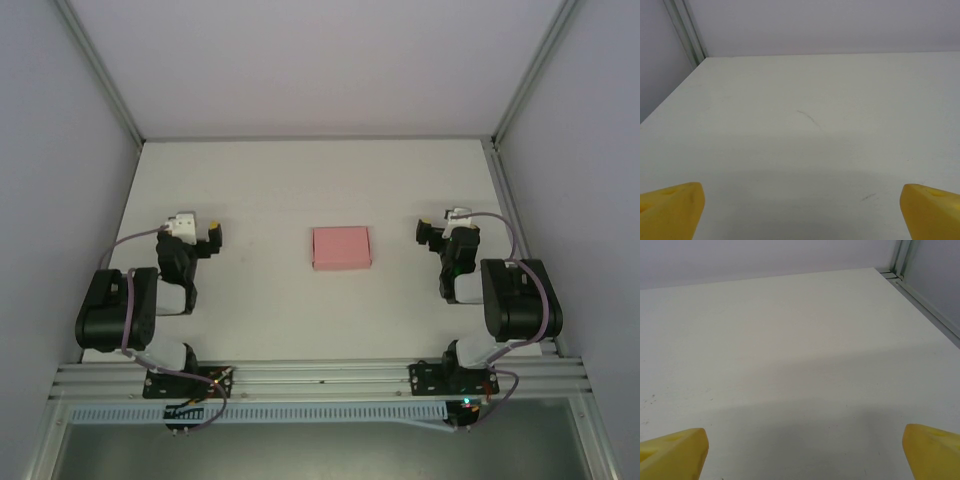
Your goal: Assemble paper box
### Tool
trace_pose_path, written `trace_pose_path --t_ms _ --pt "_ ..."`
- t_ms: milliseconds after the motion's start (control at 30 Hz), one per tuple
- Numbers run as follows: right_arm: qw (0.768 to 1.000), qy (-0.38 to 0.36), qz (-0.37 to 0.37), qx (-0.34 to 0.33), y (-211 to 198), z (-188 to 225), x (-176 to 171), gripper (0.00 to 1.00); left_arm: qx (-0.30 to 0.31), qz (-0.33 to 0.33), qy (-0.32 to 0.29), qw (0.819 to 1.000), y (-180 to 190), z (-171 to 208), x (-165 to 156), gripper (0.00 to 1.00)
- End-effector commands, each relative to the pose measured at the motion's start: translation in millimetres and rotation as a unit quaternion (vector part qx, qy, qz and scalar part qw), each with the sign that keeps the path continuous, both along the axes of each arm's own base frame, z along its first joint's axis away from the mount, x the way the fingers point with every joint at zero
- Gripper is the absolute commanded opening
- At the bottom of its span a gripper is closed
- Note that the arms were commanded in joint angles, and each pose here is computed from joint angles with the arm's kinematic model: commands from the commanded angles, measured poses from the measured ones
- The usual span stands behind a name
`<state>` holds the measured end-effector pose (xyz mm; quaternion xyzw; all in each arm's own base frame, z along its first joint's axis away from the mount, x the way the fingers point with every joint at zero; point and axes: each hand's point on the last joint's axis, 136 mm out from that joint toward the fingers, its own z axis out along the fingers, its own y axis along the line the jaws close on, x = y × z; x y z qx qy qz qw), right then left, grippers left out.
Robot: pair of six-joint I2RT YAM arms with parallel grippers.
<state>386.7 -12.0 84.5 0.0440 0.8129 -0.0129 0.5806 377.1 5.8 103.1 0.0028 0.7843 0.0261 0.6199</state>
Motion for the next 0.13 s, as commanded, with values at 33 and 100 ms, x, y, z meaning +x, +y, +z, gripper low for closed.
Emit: trace_pose_path --t_ms 33,100 --pt "1.0 -0.016 0.002 0.008 1.3 10.6 5.2 1.0 0.011 -0.007 -0.022 1.0 -3.1 12.2 6.2 1.0" --pt "1.0 -0.016 0.003 0.009 1.9 10.4 5.0 1.0 0.011 -0.007 -0.023 1.0 -2.8 12.5 6.2 1.0"
